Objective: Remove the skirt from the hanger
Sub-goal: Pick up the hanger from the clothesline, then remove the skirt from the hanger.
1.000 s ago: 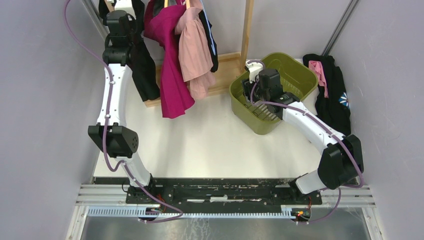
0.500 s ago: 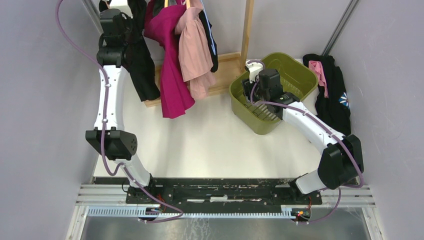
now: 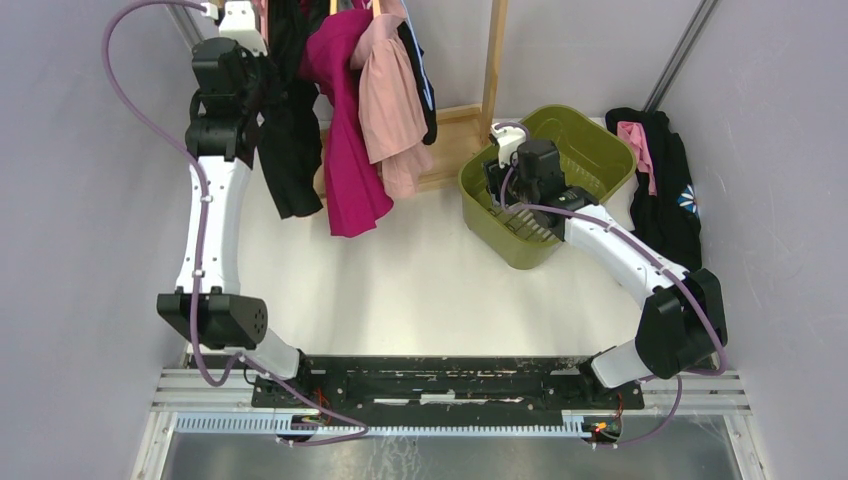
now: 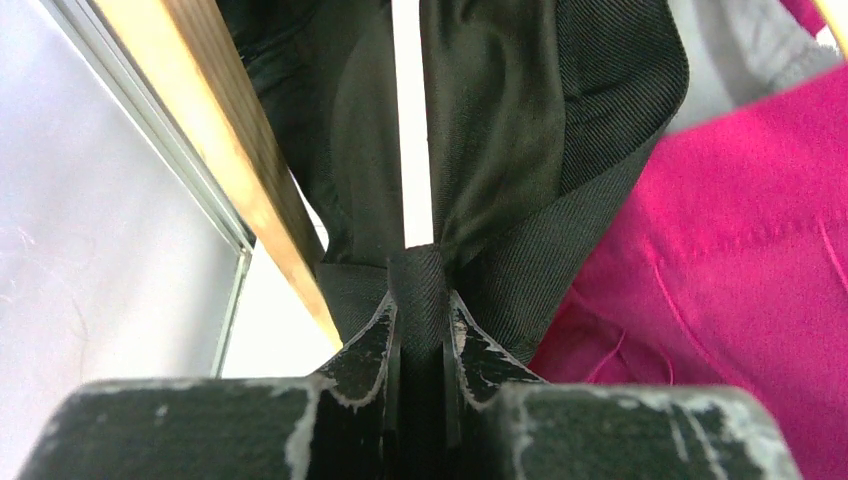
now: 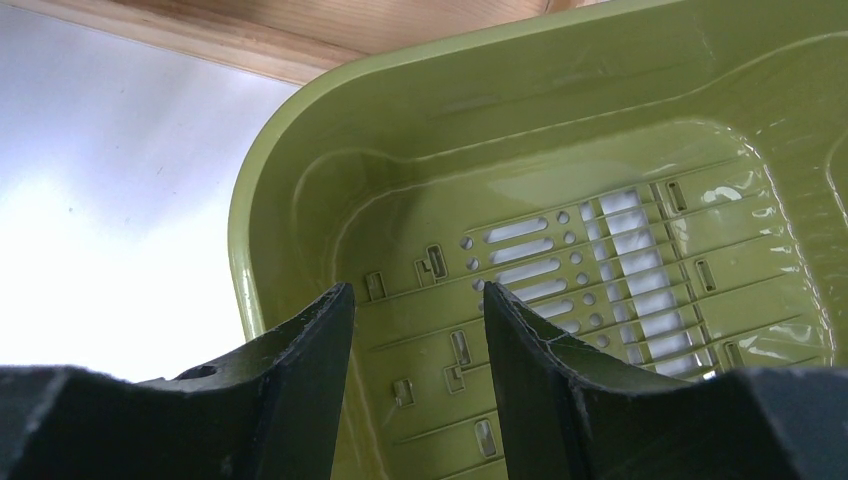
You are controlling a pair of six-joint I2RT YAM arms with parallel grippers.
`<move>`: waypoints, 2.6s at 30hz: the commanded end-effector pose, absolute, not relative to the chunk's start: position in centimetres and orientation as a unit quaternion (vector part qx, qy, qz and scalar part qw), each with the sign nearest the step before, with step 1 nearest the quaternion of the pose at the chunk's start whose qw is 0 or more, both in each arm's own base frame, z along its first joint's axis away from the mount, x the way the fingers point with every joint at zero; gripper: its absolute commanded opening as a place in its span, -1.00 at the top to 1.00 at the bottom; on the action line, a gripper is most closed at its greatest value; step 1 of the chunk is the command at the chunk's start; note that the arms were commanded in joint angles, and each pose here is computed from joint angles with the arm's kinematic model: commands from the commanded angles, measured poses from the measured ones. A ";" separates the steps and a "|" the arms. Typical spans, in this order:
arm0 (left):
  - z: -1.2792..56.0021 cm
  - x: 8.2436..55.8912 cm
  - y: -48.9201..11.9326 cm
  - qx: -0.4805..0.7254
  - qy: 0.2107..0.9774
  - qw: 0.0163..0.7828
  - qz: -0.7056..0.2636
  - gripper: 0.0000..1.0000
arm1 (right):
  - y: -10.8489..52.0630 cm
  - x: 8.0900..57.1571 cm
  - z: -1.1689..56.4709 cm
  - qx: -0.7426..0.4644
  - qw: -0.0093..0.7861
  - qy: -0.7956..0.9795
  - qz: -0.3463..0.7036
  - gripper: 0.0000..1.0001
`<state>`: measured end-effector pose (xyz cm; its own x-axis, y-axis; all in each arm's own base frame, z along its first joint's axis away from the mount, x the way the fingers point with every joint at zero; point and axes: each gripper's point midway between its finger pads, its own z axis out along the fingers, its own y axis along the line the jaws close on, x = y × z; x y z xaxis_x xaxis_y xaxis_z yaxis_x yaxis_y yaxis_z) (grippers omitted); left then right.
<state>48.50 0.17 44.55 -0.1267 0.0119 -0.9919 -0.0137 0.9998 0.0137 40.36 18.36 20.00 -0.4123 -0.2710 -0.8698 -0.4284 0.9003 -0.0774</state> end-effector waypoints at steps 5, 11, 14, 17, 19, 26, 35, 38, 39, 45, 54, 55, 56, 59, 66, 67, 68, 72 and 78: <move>47.1 45.3 -0.8 -0.007 0.700 0.714 -0.023 0.94 | 18.6 40.3 21.7 -0.207 0.527 0.819 0.089 -0.13; 43.7 43.1 -0.8 -0.005 0.731 0.682 -0.018 0.94 | 18.6 40.0 21.4 -0.210 0.525 0.820 0.091 -0.13; 42.7 40.9 -1.4 0.003 0.741 0.671 -0.030 0.94 | 18.9 39.8 21.2 -0.214 0.520 0.821 0.097 -0.13; 42.1 38.1 -1.8 0.013 0.747 0.664 -0.038 0.94 | 18.8 39.7 21.1 -0.215 0.517 0.823 0.096 -0.13; 41.7 36.3 -2.4 0.022 0.748 0.661 -0.053 0.94 | 18.7 39.5 21.0 -0.216 0.514 0.825 0.095 -0.13; 39.6 30.3 -5.7 0.073 0.750 0.645 -0.132 0.94 | 18.9 38.9 22.1 -0.214 0.513 0.824 0.110 -0.10; 37.7 24.3 -10.3 0.152 0.740 0.609 -0.243 0.94 | 18.9 36.9 22.6 -0.211 0.503 0.829 0.125 -0.05; 37.5 22.0 -11.5 0.173 0.725 0.605 -0.278 0.94 | 18.8 36.5 23.0 -0.214 0.501 0.829 0.125 -0.05; 37.4 21.4 -11.7 0.179 0.721 0.606 -0.284 0.94 | 18.7 36.4 23.2 -0.215 0.501 0.829 0.124 -0.05; 38.2 17.5 -13.9 0.234 0.684 0.600 -0.342 0.94 | 18.9 36.2 24.6 -0.214 0.507 0.825 0.127 -0.05; 39.7 12.3 -16.4 0.322 0.617 0.585 -0.416 0.94 | 17.2 35.8 25.7 -0.205 0.515 0.827 0.092 -0.05; 39.6 12.4 -16.4 0.320 0.617 0.587 -0.415 0.94 | 16.9 35.8 25.8 -0.201 0.517 0.828 0.086 -0.05; 39.5 12.6 -16.3 0.316 0.619 0.588 -0.414 0.94 | 16.6 35.7 26.2 -0.196 0.521 0.827 0.082 -0.05; 38.6 14.2 -15.9 0.293 0.638 0.588 -0.403 0.94 | 15.9 35.0 28.0 -0.182 0.542 0.816 0.081 -0.06; 35.8 19.8 -14.3 0.226 0.699 0.582 -0.348 0.94 | 16.0 32.8 32.3 -0.183 0.571 0.792 0.118 -0.07; 35.5 20.4 -14.1 0.220 0.705 0.580 -0.342 0.94 | 16.2 32.7 32.7 -0.186 0.572 0.790 0.124 -0.07; 35.3 20.9 -14.0 0.216 0.710 0.578 -0.339 0.94 | 16.4 32.6 33.0 -0.187 0.572 0.788 0.128 -0.07; 34.9 22.2 -13.8 0.206 0.722 0.570 -0.333 0.94 | 17.5 32.6 34.2 -0.193 0.577 0.779 0.149 -0.07; 35.3 23.2 -14.1 0.201 0.728 0.563 -0.335 0.94 | 20.6 32.8 34.9 -0.213 0.572 0.772 0.178 -0.06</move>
<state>22.42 -14.04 31.20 -0.4227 -0.0725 -0.9034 0.6341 0.6886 -0.3519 32.77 18.08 32.60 -0.2934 -0.1586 -0.9427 -0.4821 0.8761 0.0026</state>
